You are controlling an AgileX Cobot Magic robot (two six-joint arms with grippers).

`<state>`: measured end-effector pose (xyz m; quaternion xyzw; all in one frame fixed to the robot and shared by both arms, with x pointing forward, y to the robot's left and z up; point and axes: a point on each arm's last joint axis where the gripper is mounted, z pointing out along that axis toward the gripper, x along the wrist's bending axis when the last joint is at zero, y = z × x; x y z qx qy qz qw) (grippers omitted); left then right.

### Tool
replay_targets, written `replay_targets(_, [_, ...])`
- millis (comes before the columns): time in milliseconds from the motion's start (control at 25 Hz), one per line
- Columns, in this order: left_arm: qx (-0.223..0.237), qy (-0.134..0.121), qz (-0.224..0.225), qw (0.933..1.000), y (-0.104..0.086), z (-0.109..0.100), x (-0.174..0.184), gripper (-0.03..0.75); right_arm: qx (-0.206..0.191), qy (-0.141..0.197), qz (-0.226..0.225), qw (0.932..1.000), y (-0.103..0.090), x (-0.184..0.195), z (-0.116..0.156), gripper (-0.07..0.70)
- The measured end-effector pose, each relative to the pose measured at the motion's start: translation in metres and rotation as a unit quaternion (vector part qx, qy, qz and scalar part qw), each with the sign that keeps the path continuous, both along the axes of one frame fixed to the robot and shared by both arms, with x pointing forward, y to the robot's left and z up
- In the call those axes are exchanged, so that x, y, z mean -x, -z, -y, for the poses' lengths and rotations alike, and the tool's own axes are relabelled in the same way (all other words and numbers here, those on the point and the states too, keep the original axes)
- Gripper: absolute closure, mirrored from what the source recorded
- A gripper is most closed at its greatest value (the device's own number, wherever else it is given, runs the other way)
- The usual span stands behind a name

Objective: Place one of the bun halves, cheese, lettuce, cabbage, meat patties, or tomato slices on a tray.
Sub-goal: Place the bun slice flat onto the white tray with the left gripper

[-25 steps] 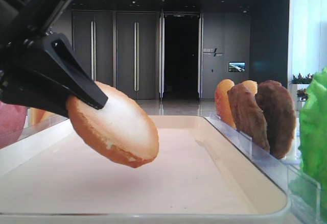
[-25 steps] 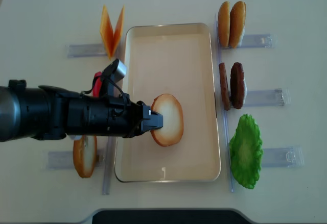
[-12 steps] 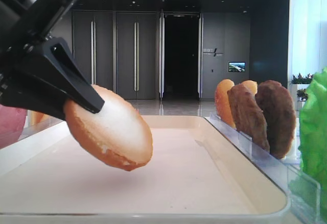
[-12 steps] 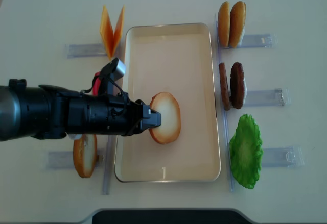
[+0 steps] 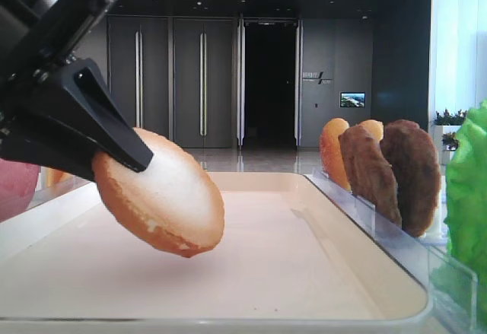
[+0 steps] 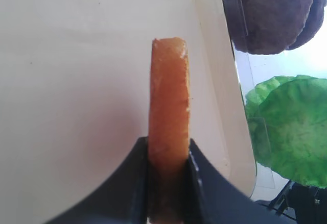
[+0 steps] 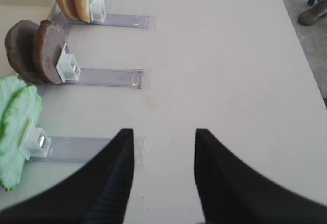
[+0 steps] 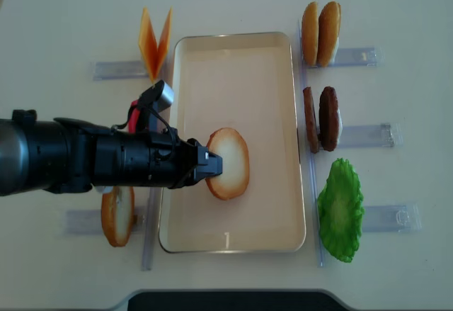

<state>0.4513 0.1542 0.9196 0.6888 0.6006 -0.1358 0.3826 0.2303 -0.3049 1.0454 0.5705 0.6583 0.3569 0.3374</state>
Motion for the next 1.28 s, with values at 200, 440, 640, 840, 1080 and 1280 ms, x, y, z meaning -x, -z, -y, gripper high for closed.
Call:
replay_targets(200, [-0.002,0.006,-0.016,0.9999,0.008,0.001,0.0,0.596,0.0,0.0,0.0,1.0,0.0,0.0,0.0,0.328])
replay_targets(440, [0.003,0.013,-0.024,0.9996,0.013,0.003,0.0,0.596,0.0,0.0,0.0,1.0,0.0,0.0,0.0,0.328])
replay_targets(640, [0.003,0.014,-0.024,0.9996,0.014,0.003,0.0,0.596,0.0,0.0,0.0,1.0,0.0,0.0,0.0,0.328])
replay_targets(840, [0.003,0.014,-0.024,0.9996,0.014,0.003,0.0,0.58,0.0,0.0,0.0,1.0,0.0,0.0,0.0,0.328])
replay_targets(1080, [0.003,0.011,-0.029,0.9995,0.015,0.003,0.0,0.253,0.0,0.0,0.0,1.0,0.0,0.0,0.0,0.328])
replay_targets(1280, [-0.002,-0.001,-0.053,0.9986,0.016,0.002,0.001,0.128,0.0,0.0,0.0,1.0,0.0,0.0,0.0,0.328])
